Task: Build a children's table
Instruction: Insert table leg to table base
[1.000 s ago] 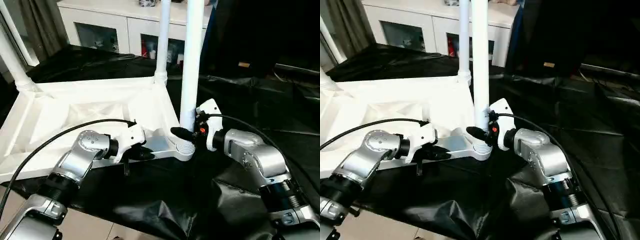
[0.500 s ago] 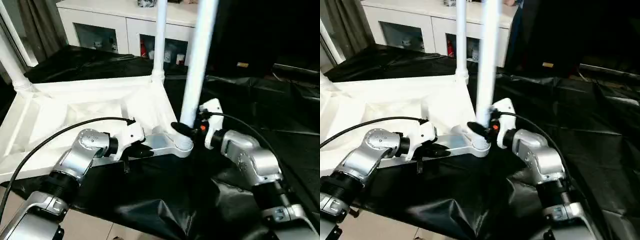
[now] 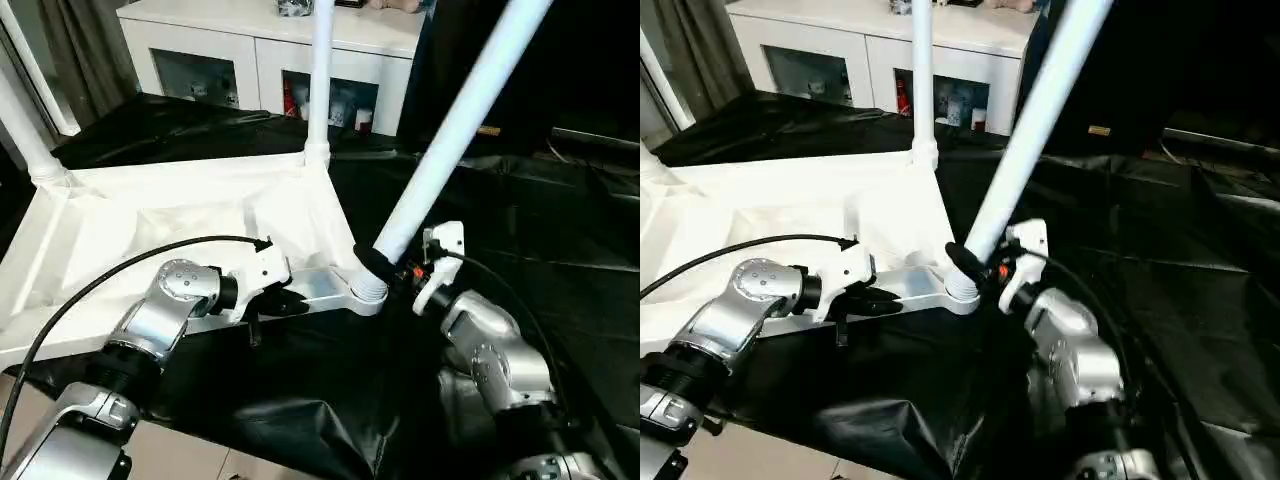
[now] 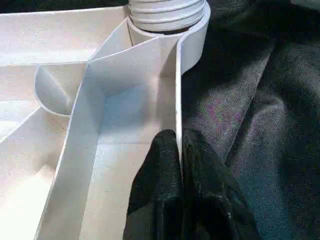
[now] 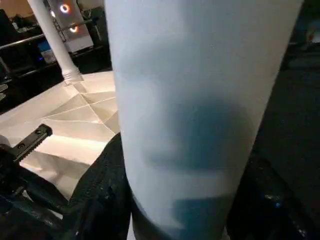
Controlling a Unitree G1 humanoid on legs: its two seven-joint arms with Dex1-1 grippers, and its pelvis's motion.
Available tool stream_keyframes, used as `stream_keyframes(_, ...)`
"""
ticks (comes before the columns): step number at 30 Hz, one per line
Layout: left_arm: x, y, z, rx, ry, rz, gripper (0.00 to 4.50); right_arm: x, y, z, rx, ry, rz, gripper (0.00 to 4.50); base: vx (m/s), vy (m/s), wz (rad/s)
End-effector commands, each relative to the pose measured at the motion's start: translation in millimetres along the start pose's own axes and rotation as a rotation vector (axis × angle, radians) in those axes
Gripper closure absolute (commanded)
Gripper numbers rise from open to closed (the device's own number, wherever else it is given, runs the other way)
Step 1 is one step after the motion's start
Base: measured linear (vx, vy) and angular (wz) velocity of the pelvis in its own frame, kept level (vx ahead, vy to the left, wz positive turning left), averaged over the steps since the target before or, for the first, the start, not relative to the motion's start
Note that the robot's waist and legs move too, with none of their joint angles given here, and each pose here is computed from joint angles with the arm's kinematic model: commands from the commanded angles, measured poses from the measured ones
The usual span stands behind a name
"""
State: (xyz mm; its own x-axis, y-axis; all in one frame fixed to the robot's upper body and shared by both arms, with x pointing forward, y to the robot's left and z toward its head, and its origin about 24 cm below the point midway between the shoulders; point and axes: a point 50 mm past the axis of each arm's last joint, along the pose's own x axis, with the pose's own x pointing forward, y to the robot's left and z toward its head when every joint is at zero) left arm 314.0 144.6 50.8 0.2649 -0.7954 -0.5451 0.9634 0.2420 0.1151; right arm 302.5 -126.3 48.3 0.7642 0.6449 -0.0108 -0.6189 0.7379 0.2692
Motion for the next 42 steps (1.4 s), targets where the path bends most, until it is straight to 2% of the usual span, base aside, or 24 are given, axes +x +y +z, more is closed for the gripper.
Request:
stream_keyframes(1, -6, 5.2, 1.9, 0.001, -0.027, 0.032, 4.50, -11.6, -3.5, -26.6, 0.001, 0.130, -0.039, 2.59, 0.000, 0.000, 0.00)
stream_keyframes(11, -7, 4.0, -0.6, 0.000, -0.028, 0.031, 4.50, -5.6, 13.2, -24.1, -0.085, 0.151, 0.059, 2.59, 0.000, 0.000, 0.00)
stream_keyframes(14, -6, 2.7, -1.8, -0.005, -0.030, 0.035, 4.50, -7.9, 14.1, -28.0, -0.070, 0.152, 0.050, 2.59, 0.000, 0.000, 0.00)
stream_keyframes(20, -7, 2.0, -2.4, -0.013, -0.037, 0.047, 4.50, -12.4, 6.4, -32.5, 0.001, 0.120, -0.035, 2.59, 0.000, 0.000, 0.00)
stream_keyframes(26, -9, 1.1, -3.5, -0.011, -0.025, 0.037, 4.50, -17.1, 11.6, -39.7, -0.007, 0.160, -0.002, 2.59, 0.000, 0.000, 0.00)
stream_keyframes(29, -10, 1.3, -4.2, -0.003, -0.012, 0.028, 4.50, -18.7, 18.3, -43.5, -0.071, 0.216, 0.056, 2.59, 0.000, 0.000, 0.00)
stream_keyframes(35, -8, 1.5, -3.5, 0.000, -0.012, 0.027, 4.50, -18.6, 23.4, -47.2, -0.109, 0.279, 0.111, 2.59, 0.000, 0.000, 0.00)
stream_keyframes(38, -6, 1.4, -3.0, 0.003, -0.014, 0.028, 4.50, -14.9, 21.4, -47.1, -0.123, 0.309, 0.126, 2.59, 0.000, 0.000, 0.00)
stream_keyframes(42, -4, -0.9, -0.5, 0.012, -0.028, 0.017, 4.50, -6.1, 14.1, -39.9, -0.143, 0.314, 0.130, 2.59, 0.000, 0.000, 0.00)
